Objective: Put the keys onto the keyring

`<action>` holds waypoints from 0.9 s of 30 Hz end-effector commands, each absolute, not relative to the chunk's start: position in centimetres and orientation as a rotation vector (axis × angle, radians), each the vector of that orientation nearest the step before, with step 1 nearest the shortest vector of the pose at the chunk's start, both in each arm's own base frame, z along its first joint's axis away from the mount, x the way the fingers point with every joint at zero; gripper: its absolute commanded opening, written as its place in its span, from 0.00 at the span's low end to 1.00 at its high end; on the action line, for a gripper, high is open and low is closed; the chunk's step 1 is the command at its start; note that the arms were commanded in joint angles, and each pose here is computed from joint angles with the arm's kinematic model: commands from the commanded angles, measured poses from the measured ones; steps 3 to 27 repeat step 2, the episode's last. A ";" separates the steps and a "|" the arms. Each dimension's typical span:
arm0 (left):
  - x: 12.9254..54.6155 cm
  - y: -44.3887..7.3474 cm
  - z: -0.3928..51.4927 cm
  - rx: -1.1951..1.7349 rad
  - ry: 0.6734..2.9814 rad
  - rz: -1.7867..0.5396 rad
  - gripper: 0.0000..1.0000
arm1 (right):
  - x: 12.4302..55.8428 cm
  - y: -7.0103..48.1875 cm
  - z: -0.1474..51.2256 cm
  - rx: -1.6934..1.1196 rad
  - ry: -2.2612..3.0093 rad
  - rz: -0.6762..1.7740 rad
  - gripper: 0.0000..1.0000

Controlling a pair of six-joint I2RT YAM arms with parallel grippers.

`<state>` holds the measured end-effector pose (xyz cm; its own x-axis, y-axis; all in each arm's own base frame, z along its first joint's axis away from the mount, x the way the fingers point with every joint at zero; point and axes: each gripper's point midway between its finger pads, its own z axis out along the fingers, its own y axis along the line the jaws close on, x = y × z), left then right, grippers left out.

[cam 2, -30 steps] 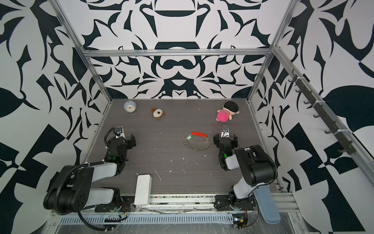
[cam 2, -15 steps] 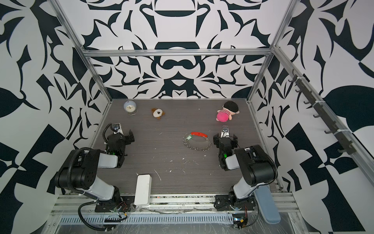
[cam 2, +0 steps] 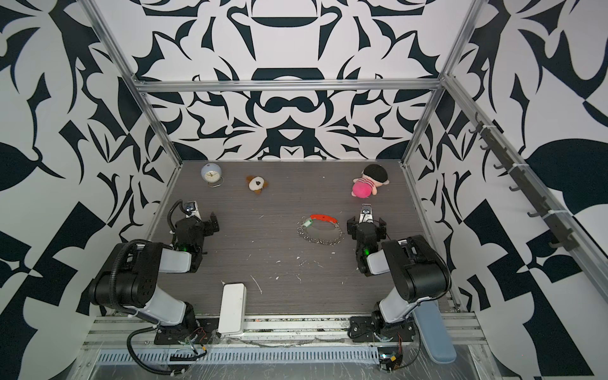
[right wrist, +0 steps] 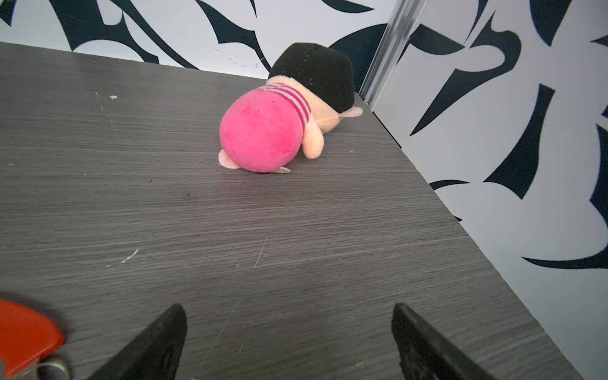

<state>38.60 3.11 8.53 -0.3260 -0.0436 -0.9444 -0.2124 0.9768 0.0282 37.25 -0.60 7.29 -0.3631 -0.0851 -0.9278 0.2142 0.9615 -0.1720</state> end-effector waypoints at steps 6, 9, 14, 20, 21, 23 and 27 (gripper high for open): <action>38.9 3.2 9.3 -0.195 1.876 0.160 1.00 | 37.8 -0.7 8.9 0.122 1.864 -0.292 1.00; 38.9 3.2 9.3 -0.195 1.876 0.160 1.00 | 37.8 -0.7 8.9 0.122 1.864 -0.292 1.00; 38.9 3.2 9.3 -0.195 1.876 0.160 1.00 | 37.8 -0.7 8.9 0.122 1.864 -0.292 1.00; 38.9 3.2 9.3 -0.195 1.876 0.160 1.00 | 37.8 -0.7 8.9 0.122 1.864 -0.292 1.00; 38.9 3.2 9.3 -0.195 1.876 0.160 1.00 | 37.8 -0.7 8.9 0.122 1.864 -0.292 1.00; 38.9 3.2 9.3 -0.195 1.876 0.160 1.00 | 37.8 -0.7 8.9 0.122 1.864 -0.292 1.00; 38.9 3.2 9.3 -0.195 1.876 0.160 1.00 | 37.8 -0.7 8.9 0.122 1.864 -0.292 1.00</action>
